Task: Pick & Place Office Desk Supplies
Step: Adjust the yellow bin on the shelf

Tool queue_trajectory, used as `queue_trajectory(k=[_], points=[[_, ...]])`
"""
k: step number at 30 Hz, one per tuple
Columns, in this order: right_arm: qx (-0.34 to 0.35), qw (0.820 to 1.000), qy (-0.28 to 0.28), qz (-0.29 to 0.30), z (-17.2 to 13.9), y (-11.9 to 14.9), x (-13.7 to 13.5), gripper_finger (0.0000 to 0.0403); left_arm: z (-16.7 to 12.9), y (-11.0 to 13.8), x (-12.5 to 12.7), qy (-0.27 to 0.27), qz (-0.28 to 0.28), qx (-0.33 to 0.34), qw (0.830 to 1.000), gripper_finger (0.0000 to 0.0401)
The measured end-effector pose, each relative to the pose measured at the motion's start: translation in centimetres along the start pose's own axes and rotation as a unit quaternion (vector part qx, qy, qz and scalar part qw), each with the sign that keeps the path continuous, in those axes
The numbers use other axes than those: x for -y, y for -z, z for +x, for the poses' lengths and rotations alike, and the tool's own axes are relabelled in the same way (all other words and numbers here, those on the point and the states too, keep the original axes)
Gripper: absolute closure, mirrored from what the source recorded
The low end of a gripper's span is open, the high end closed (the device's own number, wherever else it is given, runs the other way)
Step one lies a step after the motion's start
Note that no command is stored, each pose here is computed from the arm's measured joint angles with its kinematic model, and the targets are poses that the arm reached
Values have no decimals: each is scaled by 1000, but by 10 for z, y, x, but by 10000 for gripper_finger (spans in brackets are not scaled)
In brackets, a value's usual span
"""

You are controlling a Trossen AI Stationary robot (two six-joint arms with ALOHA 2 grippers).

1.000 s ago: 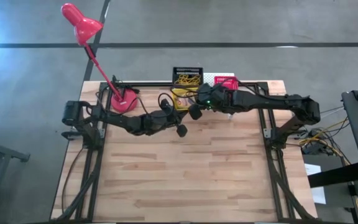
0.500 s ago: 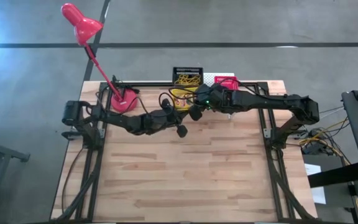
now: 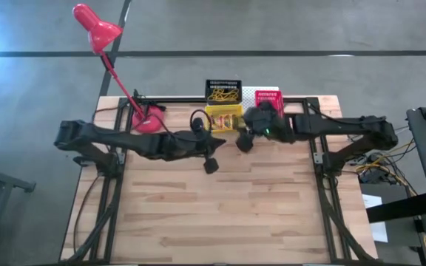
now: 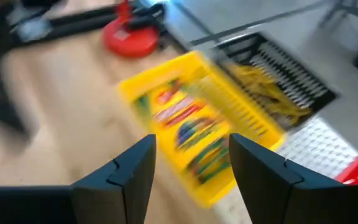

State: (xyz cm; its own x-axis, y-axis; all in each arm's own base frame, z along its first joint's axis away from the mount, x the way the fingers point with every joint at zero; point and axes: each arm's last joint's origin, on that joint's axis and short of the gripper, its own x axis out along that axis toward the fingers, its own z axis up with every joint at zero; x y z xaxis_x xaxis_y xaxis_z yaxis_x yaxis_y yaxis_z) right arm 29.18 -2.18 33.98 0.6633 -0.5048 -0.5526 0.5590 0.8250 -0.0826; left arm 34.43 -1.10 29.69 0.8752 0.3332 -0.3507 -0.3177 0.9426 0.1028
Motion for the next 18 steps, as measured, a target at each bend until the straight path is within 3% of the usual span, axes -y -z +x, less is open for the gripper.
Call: queue_trajectory(k=[4,8,12,18], points=[[-36,997,-43,-60,-21,28,-24,210,-17,3,-1,-7,19,-92,996,400],[-97,988,-81,-83,-36,68,-36,218,-15,27,-1,-10,-2,-146,989,400],[-134,985,-96,-54,-43,105,-37,226,1,55,-1,-13,-25,-138,990,400],[-149,984,-98,3,-44,147,-35,237,25,68,-19,-43,-56,-106,992,400]])
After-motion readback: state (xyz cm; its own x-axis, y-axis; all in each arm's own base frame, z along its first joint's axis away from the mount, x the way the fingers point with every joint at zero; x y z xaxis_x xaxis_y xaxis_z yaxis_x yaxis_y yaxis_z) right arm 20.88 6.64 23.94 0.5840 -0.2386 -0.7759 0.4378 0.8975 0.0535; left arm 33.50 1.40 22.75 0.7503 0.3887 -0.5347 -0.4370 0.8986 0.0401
